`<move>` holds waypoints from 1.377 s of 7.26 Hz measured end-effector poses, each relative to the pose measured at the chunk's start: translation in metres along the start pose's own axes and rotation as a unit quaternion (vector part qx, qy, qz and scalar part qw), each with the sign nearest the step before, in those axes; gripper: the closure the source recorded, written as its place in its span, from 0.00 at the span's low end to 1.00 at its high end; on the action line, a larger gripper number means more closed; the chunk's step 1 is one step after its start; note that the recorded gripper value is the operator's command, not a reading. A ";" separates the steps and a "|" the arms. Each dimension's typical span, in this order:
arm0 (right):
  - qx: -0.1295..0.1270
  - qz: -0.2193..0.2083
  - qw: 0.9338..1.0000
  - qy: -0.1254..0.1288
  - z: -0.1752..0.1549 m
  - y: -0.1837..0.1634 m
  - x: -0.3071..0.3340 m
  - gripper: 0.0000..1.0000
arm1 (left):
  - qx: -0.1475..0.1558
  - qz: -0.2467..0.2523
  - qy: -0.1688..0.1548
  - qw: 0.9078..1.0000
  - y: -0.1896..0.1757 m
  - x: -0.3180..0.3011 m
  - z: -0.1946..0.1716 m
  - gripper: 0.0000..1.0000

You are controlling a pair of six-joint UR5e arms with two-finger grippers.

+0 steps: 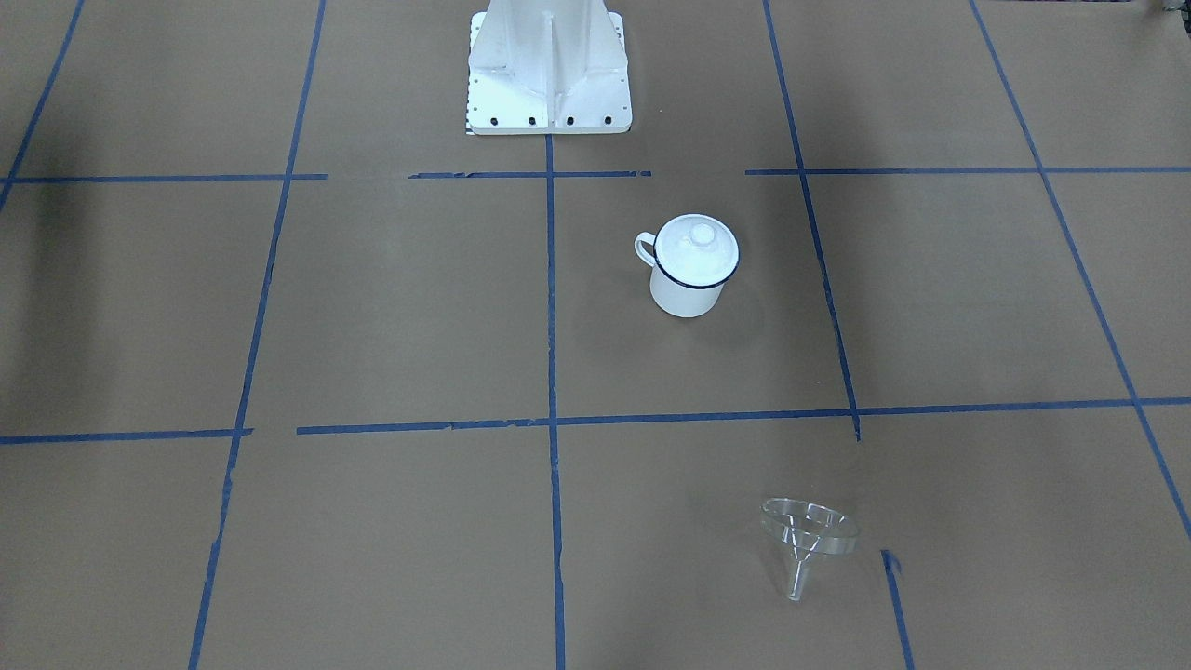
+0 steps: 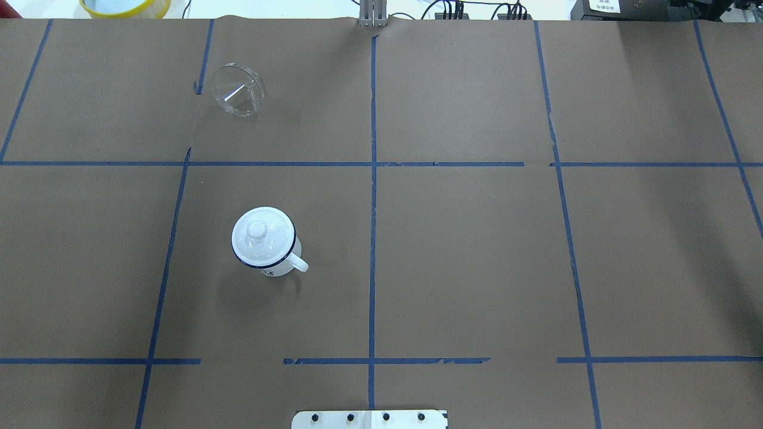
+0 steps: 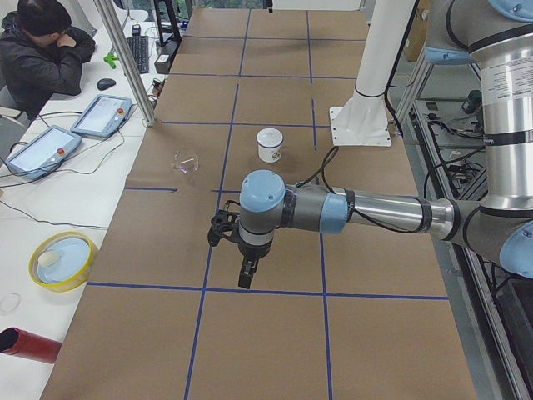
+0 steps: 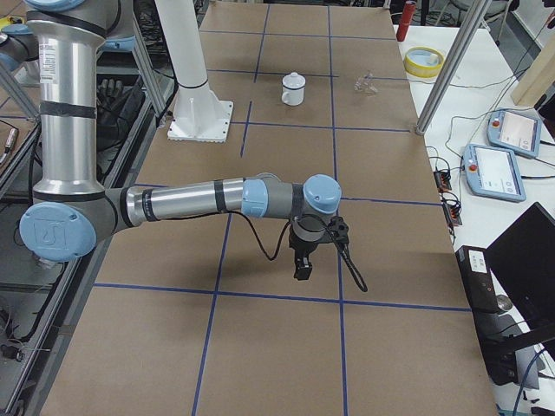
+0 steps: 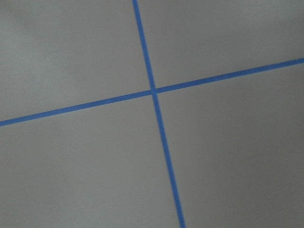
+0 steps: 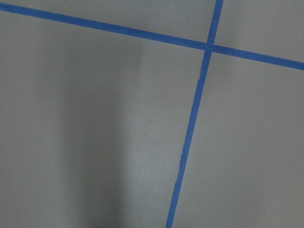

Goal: Remove funnel from cup

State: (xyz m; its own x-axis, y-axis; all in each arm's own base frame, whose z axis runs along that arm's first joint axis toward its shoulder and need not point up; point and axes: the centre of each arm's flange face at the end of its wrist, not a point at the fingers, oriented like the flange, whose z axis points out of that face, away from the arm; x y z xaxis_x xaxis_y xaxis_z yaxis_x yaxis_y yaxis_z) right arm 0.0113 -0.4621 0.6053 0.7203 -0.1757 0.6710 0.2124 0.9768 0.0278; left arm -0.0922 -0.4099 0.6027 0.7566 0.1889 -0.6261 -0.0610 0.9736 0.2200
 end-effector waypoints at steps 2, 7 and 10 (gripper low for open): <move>0.000 0.000 1.000 0.000 0.000 0.000 0.000 0.00 | -0.001 -0.007 -0.001 1.000 0.001 -0.010 0.002 0.00; 0.000 0.000 1.000 0.000 0.000 0.000 0.000 0.00 | -0.003 -0.009 -0.002 1.000 0.000 -0.011 0.003 0.00; 0.000 0.000 1.000 0.000 0.000 0.000 0.000 0.00 | -0.001 -0.006 -0.001 1.000 -0.001 -0.010 0.001 0.00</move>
State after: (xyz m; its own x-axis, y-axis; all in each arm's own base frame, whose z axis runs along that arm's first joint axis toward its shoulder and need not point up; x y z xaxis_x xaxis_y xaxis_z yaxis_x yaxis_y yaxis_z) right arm 0.0114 -0.4621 0.6054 0.7203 -0.1757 0.6710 0.2124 0.9768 0.0277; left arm -0.0985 -0.4133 0.6095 0.7592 0.1765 -0.6265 -0.0526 0.9760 0.2113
